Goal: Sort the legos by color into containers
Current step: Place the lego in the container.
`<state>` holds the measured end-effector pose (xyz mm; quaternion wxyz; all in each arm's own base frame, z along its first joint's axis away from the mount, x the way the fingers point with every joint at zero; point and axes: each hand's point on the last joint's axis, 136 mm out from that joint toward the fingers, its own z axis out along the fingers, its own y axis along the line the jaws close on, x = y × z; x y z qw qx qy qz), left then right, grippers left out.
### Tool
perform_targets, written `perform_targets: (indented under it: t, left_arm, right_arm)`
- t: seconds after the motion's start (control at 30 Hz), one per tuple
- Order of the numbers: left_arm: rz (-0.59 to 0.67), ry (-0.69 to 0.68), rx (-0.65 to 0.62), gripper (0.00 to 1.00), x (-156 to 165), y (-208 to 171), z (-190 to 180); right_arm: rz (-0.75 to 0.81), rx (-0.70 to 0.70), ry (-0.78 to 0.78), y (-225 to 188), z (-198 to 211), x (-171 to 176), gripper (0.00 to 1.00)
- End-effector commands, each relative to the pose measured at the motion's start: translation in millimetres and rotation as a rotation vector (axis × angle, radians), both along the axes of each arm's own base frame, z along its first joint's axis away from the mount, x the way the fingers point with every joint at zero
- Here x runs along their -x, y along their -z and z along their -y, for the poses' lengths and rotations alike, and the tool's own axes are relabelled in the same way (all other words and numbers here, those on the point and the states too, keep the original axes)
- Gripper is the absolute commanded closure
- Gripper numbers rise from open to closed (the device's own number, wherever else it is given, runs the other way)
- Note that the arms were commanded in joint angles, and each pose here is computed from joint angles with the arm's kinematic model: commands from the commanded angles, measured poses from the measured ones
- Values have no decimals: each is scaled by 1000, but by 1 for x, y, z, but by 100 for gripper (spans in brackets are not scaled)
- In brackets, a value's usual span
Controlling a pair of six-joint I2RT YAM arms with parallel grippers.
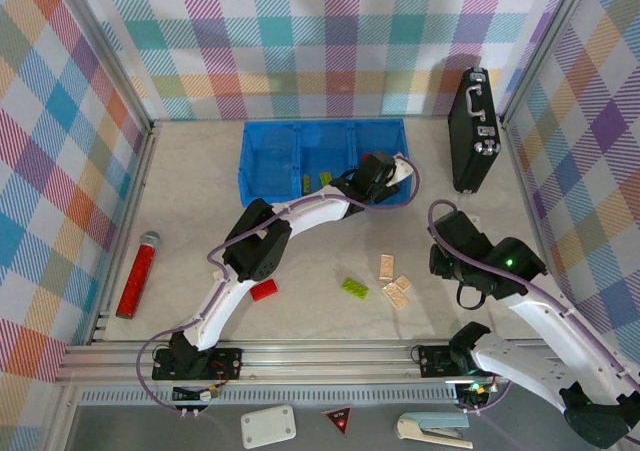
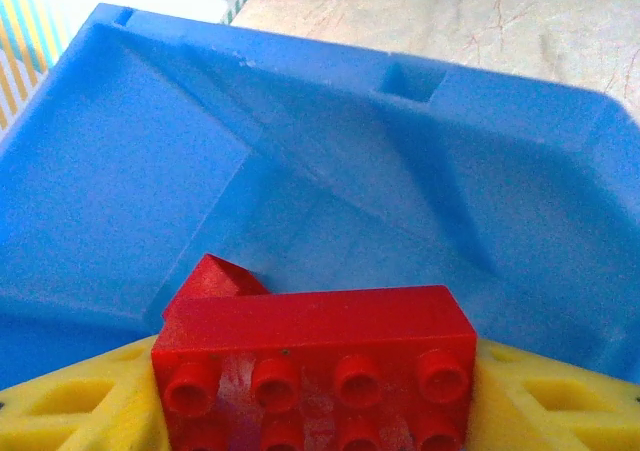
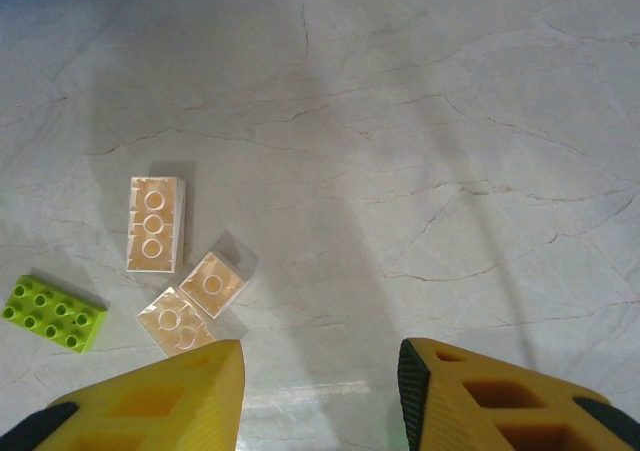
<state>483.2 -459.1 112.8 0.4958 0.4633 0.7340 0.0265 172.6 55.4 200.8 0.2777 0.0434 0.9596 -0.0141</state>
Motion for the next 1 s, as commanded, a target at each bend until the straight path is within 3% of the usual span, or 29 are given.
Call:
perform_targets:
  t: [0.0,0.4,0.7,0.97]
  left_arm:
    - [59,3,45,32,-3,-23,12]
    - [81,14,68,22,5,-47,9]
    - [68,16,83,23,19,-66,-1]
    - [-23,-19,107,25,48,-74,-30]
  right_arm:
    - [5,5,13,-1,2,0,54]
    - [8,-3,5,0,-1,-3,53]
    - [-10,-28,-14,10,-11,-5,52]
    - [-47,-33,-47,21,-25,-13,50]
